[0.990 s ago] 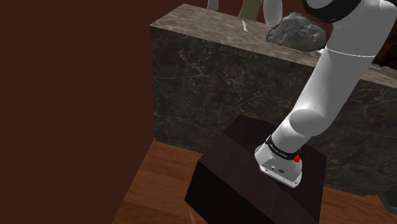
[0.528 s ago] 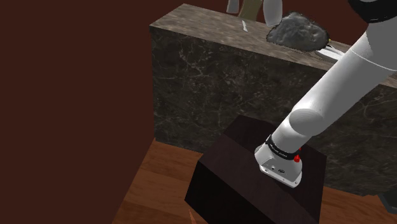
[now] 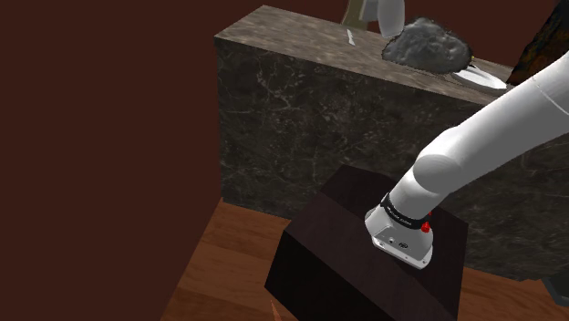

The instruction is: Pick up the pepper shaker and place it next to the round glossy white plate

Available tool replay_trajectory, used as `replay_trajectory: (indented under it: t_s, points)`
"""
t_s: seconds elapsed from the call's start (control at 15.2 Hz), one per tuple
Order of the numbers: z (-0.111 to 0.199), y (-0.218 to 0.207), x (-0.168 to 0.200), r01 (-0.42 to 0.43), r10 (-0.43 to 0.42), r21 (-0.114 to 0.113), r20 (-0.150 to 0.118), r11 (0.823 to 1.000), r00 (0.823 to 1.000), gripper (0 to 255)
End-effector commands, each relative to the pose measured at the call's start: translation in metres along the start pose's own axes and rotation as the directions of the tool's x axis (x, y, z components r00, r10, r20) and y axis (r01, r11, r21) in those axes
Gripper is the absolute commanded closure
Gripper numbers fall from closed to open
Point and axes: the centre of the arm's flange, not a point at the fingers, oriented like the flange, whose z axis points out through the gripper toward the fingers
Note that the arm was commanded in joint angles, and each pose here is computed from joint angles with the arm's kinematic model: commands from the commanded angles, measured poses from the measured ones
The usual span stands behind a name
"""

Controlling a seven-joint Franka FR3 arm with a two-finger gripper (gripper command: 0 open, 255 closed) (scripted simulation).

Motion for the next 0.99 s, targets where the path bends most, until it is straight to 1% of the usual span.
replay_trajectory:
  t_s: [0.0, 0.92]
  points:
    - [-0.002, 0.005, -0.027, 0.001, -0.001, 0.001, 0.001, 1.000, 1.000, 255]
    - [-0.045, 0.039, -0.204, 0.001, -0.001, 0.001, 0.001, 1.000, 1.000, 255]
